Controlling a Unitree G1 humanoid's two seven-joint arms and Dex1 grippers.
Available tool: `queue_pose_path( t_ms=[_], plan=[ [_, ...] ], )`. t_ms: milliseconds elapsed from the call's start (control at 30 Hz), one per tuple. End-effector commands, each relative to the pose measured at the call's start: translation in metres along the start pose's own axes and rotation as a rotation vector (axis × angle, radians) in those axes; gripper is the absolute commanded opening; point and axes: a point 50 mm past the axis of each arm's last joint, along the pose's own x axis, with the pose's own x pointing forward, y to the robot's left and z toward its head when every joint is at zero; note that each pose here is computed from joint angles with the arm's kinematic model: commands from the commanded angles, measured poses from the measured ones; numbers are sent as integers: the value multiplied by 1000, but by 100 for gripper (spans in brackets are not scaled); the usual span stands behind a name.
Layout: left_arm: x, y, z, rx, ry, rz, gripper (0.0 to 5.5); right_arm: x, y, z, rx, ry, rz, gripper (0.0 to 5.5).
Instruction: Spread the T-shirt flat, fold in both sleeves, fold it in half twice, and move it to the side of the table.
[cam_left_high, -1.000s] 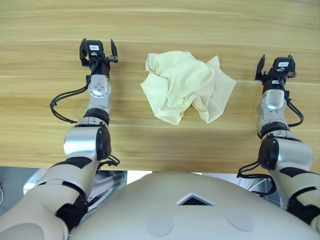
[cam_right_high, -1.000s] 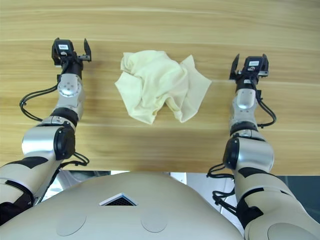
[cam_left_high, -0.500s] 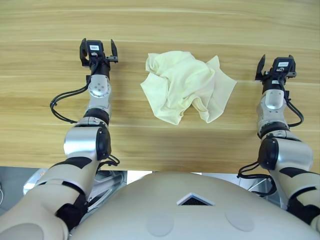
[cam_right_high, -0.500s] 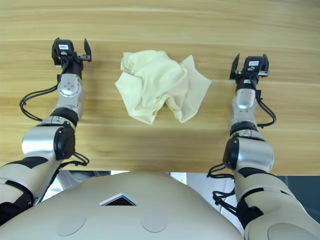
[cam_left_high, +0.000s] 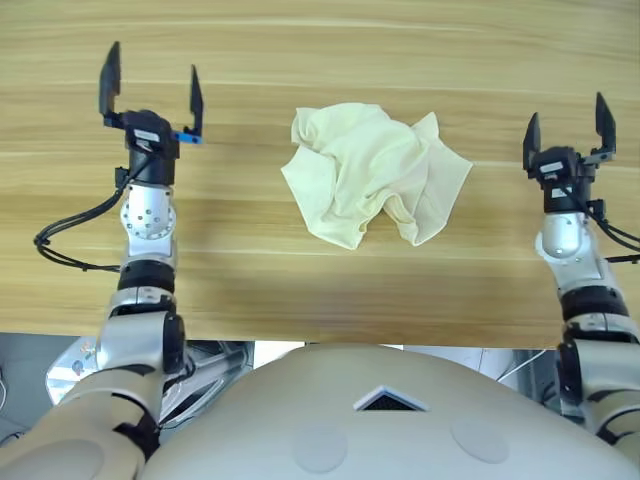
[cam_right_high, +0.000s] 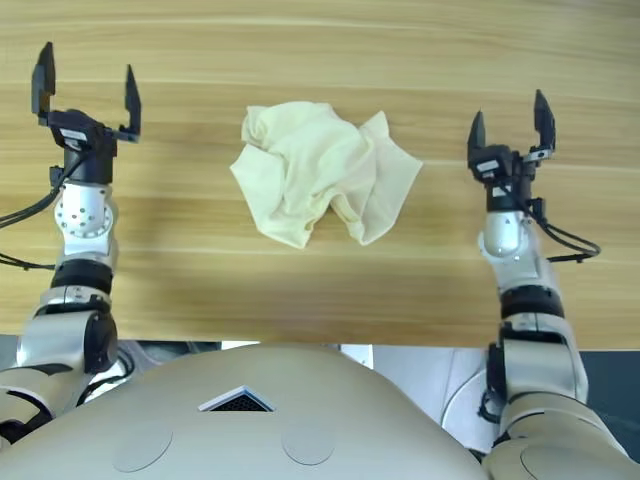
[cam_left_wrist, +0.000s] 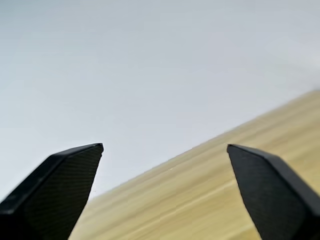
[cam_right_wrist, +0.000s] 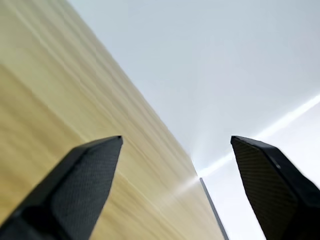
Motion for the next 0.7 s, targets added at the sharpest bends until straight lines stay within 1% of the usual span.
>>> queue_pose_path(
  t_ms=[33, 100, 200, 267, 367, 500, 600, 700],
  plan=[
    [-29, -22, 11, 58, -40, -353, 460, -31, -12, -12, -124, 5, 234, 402],
    [-47, -33, 15, 78, -30, -545, 460, -48, -9, -8, -145, -8, 399, 402],
    [-72, -41, 21, 120, 13, -792, 460, -71, 2, 10, -158, -44, 670, 402],
    [-80, -42, 27, 158, 18, -897, 460, -80, 6, 21, -186, -63, 799, 402],
    [-78, -42, 38, 256, -3, -1007, 460, -83, 13, 39, -212, -122, 918, 402],
    [-72, -38, 46, 412, -20, -1116, 460, -73, 18, 61, -255, -228, 994, 402],
    [-58, -44, 47, 511, -59, -1159, 460, -61, 19, 67, -294, -278, 1020, 402],
    [-44, -54, 44, 616, -87, -1152, 460, -57, 20, 68, -316, -300, 1044, 402]
  ],
)
